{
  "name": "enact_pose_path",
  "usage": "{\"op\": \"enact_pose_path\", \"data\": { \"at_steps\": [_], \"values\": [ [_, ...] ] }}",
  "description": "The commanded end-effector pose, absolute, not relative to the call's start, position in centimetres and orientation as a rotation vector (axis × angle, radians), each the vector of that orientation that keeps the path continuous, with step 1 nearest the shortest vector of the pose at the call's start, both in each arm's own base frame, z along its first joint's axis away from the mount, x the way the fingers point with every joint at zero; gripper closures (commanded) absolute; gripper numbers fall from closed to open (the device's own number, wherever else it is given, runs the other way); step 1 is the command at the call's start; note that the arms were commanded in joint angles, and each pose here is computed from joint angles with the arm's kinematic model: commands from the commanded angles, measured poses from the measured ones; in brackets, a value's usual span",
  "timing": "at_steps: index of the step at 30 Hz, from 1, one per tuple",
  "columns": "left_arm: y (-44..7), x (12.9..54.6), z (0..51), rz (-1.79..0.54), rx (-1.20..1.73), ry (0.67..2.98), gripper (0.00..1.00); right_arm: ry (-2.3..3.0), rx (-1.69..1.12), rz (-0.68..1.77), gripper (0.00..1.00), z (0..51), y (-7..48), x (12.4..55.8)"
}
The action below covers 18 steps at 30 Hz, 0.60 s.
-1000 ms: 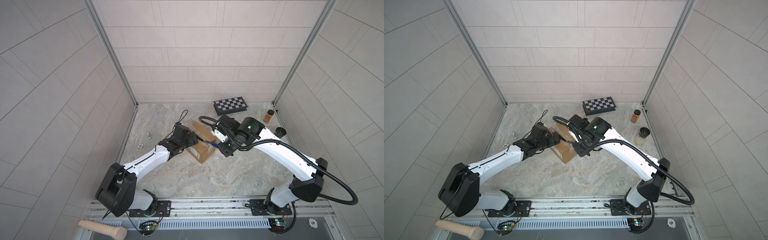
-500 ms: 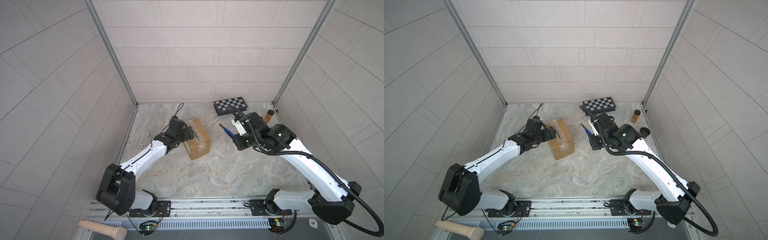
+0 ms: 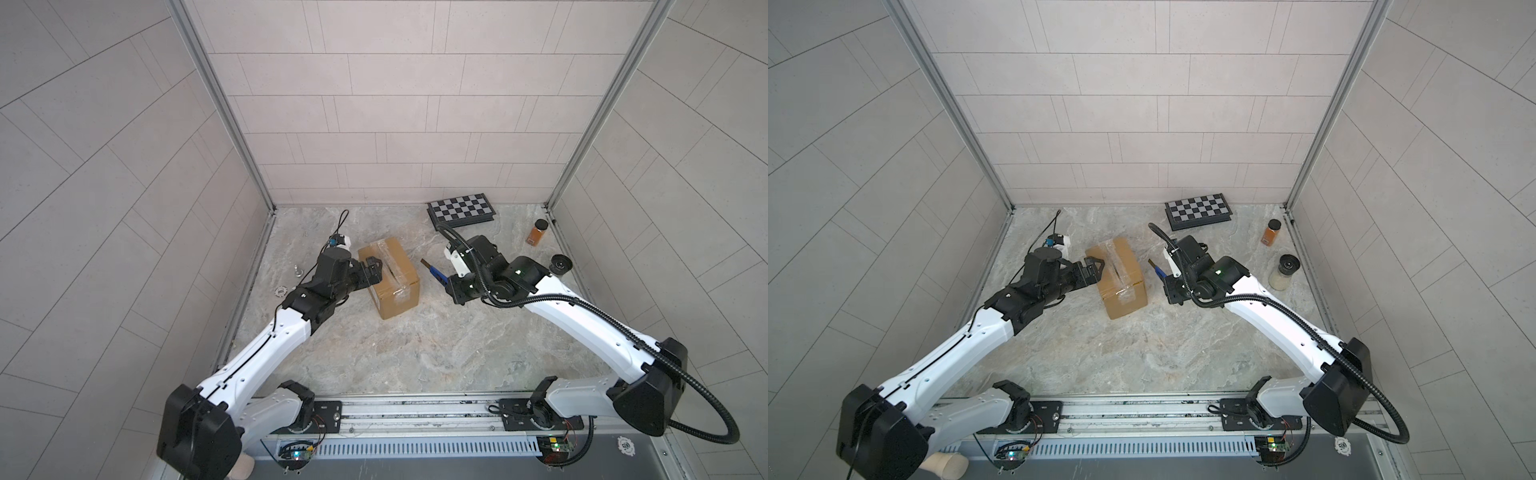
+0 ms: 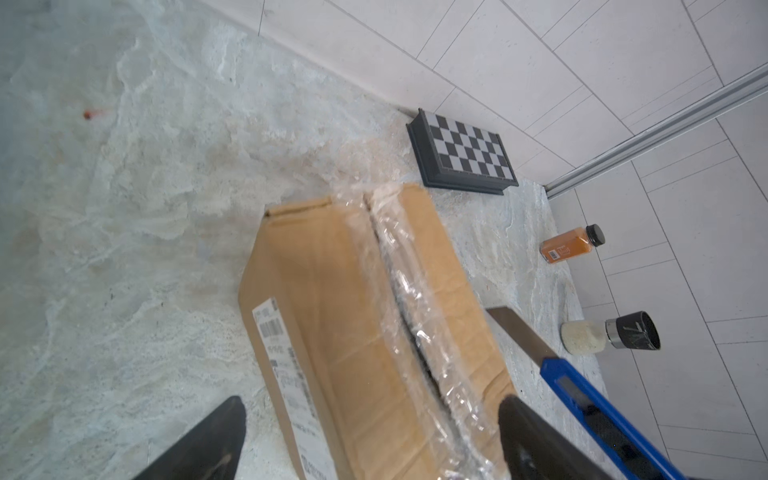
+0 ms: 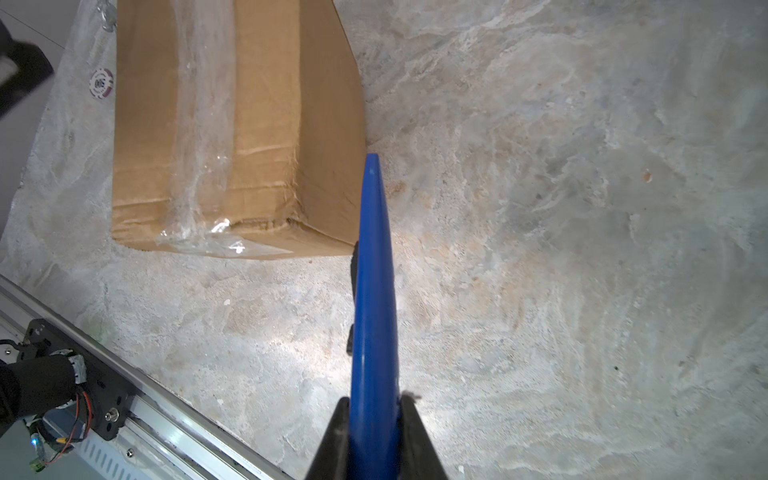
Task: Unpack the express box
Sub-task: 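Lower the box flat with the left gripper while the right lifts the knife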
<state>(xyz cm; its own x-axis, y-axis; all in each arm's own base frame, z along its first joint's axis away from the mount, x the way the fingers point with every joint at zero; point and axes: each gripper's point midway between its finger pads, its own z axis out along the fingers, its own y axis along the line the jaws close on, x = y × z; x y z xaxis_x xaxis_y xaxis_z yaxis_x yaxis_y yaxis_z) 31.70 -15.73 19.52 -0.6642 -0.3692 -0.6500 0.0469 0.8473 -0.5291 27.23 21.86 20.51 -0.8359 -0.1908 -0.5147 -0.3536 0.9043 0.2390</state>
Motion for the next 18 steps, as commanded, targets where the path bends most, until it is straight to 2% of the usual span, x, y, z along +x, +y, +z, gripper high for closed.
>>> {"op": "enact_pose_path", "data": {
  "at_steps": [1,9,18],
  "values": [
    [-16.5,31.2,17.8,-0.762,-0.274,2.207,0.03,2.504,-0.395,0.553,1.00,21.4,24.0,28.8],
    [-18.6,32.9,17.5,-0.916,-0.296,2.119,0.03,2.466,-0.398,0.616,1.00,21.4,25.6,30.9],
    [-19.3,34.6,19.5,-0.991,-0.306,1.991,0.03,2.377,-0.255,0.589,1.00,23.8,20.2,32.8]
  ]
}}
